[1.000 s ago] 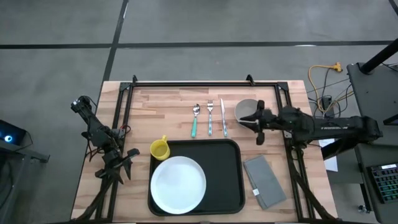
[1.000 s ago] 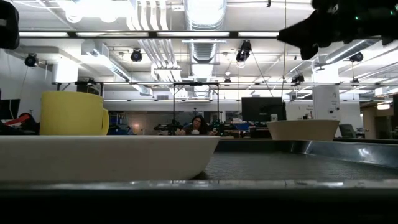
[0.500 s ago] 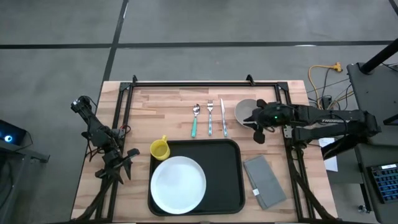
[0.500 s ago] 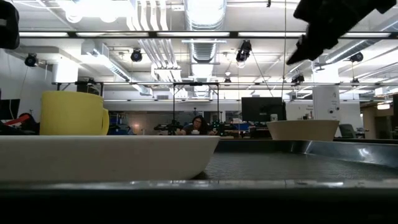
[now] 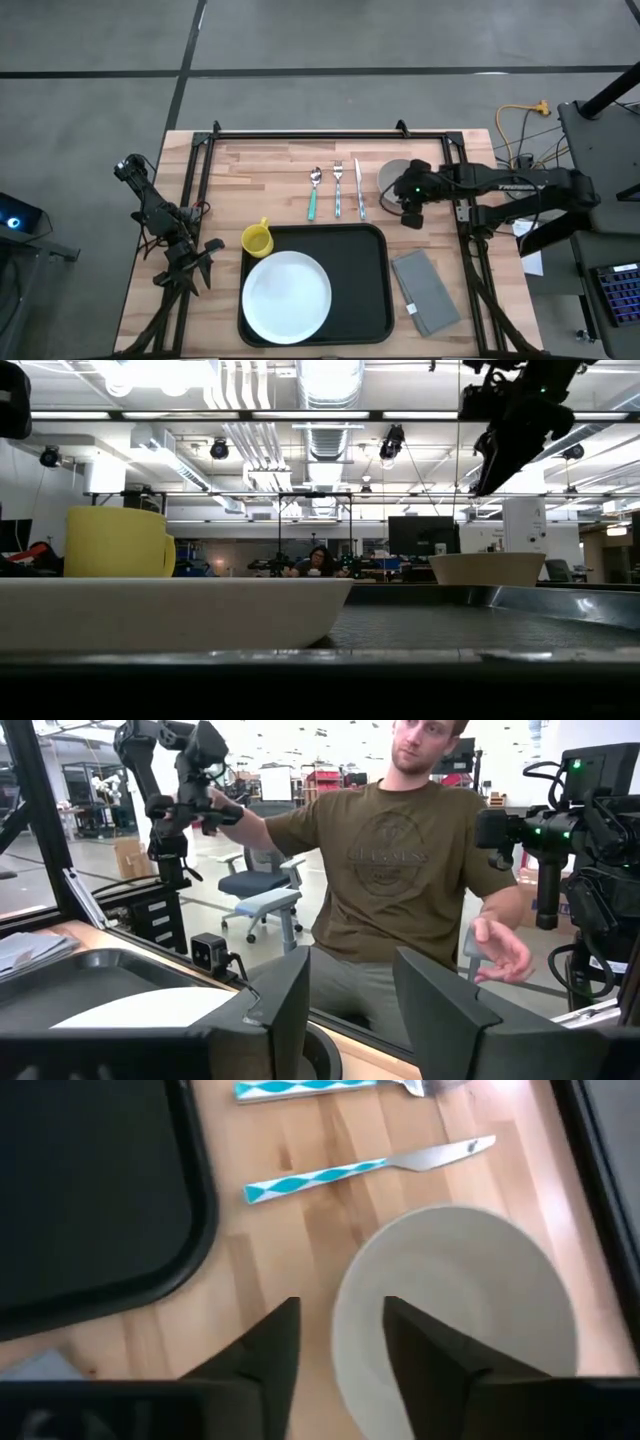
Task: Set up tray
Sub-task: Put the gray bowl on the white plate
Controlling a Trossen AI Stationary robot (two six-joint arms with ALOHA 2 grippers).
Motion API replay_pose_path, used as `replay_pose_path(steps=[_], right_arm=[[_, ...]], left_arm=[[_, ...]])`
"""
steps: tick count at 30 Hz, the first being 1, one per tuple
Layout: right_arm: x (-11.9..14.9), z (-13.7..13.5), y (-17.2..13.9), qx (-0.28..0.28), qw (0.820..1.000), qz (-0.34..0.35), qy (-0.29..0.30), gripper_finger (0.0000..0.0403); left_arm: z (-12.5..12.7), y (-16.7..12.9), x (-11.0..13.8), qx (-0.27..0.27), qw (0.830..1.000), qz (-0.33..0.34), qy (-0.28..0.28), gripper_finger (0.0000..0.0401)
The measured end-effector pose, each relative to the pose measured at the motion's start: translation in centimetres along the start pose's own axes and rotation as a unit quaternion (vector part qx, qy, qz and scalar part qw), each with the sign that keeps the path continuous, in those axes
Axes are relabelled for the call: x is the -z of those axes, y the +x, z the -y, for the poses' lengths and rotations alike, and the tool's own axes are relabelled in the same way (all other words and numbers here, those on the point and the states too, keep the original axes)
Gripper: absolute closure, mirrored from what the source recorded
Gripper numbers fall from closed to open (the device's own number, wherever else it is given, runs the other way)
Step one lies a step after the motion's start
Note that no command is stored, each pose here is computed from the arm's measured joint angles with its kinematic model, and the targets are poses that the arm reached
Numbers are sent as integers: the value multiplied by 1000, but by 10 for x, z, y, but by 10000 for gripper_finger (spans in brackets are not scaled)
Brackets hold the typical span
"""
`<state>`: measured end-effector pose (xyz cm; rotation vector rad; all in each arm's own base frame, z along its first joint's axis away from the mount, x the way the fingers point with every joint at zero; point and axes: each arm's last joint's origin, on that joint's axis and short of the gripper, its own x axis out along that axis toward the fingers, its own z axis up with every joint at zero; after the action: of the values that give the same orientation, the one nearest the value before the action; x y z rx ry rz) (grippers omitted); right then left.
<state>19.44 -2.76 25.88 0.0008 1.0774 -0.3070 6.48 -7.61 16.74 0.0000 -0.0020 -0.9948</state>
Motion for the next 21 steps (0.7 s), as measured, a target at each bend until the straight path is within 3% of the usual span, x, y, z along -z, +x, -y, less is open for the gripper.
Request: replay_pose_path(steps=[4,8,21], right_arm=[[-3,-1,11,22,1000,-22,-6,195],[0,-4,25,22,998,-54,-6,169],[9,-10,58,27,992,-124,-15,188]], left_arm=[[0,0,0,0,1000,0,0,269],[0,0,0,0,1000,0,0,269],[0,0,0,0,1000,0,0,269]])
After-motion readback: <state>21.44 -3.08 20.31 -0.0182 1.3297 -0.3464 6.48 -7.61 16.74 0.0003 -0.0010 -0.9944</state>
